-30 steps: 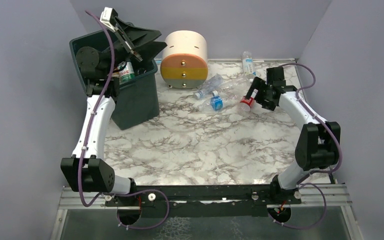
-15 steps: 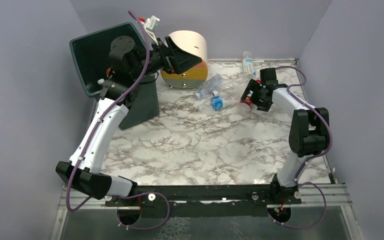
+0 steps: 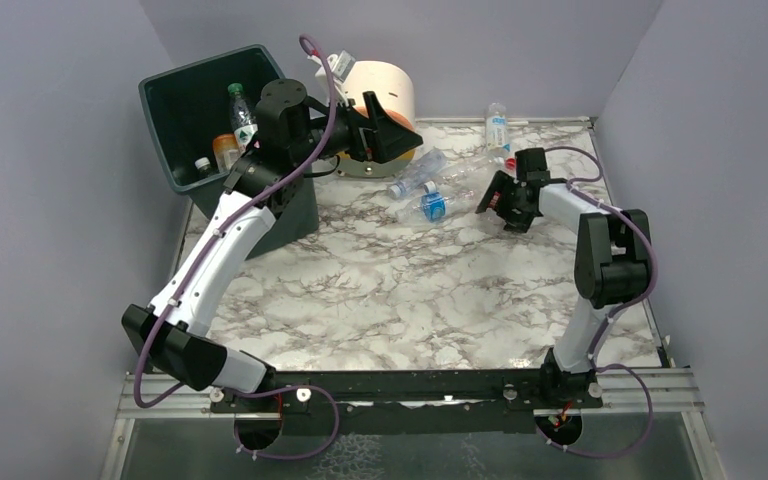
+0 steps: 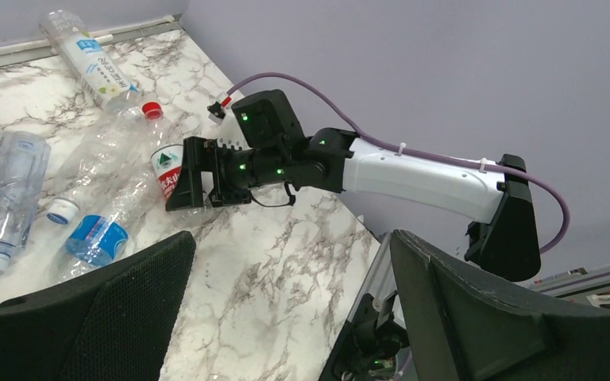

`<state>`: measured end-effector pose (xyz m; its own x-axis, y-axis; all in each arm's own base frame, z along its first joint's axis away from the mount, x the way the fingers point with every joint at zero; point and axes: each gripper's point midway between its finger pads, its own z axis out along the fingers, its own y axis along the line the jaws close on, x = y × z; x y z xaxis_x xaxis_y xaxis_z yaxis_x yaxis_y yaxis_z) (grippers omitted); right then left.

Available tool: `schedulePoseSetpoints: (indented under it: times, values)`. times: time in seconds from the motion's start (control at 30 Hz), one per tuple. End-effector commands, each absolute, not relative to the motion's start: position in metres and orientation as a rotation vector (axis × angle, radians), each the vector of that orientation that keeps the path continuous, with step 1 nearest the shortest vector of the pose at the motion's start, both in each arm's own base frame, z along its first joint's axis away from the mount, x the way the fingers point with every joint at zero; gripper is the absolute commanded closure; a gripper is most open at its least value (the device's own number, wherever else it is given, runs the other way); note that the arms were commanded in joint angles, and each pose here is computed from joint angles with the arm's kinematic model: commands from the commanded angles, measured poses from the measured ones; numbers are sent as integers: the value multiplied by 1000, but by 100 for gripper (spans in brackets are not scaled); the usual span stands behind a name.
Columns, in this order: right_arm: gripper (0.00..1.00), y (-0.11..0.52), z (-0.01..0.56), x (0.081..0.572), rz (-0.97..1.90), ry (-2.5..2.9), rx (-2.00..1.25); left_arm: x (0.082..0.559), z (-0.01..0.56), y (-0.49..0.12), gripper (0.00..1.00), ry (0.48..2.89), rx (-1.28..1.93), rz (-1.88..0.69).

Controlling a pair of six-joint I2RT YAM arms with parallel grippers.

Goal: Put the plastic bottles in the bin
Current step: Pick up the plastic bottle at the center of the board.

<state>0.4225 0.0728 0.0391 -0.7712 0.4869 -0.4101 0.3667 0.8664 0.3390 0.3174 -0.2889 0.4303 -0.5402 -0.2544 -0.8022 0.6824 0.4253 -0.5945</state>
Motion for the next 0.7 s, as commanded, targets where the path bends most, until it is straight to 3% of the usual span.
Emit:
schedulePoseSetpoints:
  times: [0.0,0.37,0.67]
  values:
    - [16,81,29,424,384,2543,615,321,429,-294,1,1743,384,-1243]
    - [45,84,43,402,439,2513,583,320,426,-298,1,1764,389,-1243]
    - [52,89,97,390,507,2426,501,321,426,-299,1,1768,397,-1242]
